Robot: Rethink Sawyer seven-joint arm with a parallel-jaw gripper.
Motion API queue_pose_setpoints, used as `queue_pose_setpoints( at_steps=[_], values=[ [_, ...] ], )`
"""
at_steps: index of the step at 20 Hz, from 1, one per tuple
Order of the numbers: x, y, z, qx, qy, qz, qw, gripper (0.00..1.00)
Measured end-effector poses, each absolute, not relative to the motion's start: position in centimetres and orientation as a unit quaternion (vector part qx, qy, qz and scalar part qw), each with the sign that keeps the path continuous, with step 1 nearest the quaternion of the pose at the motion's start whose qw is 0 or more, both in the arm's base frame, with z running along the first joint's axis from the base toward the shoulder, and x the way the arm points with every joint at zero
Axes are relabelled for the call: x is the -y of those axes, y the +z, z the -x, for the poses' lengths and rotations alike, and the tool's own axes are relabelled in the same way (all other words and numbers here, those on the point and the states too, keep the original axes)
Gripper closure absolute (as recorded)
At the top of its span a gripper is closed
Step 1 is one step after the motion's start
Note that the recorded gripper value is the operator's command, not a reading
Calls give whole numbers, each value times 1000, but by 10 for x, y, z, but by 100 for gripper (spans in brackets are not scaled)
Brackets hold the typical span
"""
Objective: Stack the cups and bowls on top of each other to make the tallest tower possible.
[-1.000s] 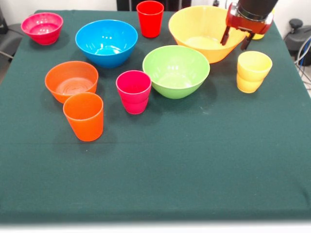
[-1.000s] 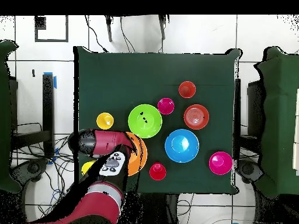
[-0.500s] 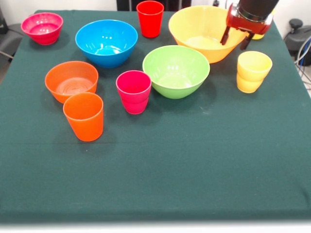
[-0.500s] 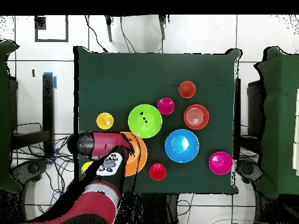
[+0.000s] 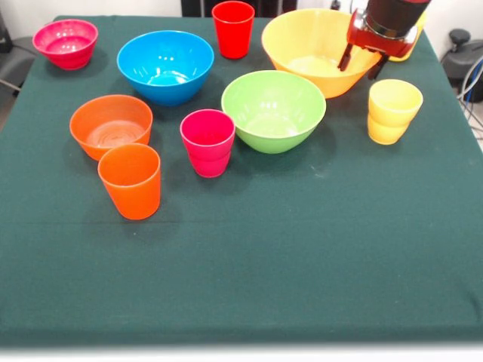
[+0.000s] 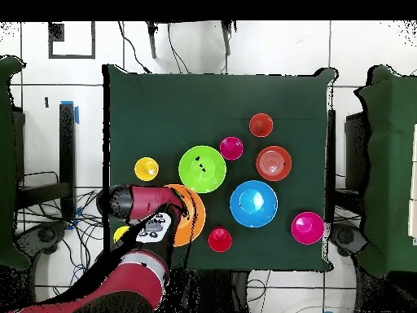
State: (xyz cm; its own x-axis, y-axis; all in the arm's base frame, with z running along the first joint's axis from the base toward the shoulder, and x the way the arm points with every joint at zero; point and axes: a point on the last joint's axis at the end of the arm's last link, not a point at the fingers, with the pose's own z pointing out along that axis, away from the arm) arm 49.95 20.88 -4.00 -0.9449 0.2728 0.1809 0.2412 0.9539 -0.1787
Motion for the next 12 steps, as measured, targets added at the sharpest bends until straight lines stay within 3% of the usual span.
queue_pose_setpoints(
  at_steps=[12],
  values=[
    [-209, -40, -500, 981, 79, 142, 101, 0]
  ],
)
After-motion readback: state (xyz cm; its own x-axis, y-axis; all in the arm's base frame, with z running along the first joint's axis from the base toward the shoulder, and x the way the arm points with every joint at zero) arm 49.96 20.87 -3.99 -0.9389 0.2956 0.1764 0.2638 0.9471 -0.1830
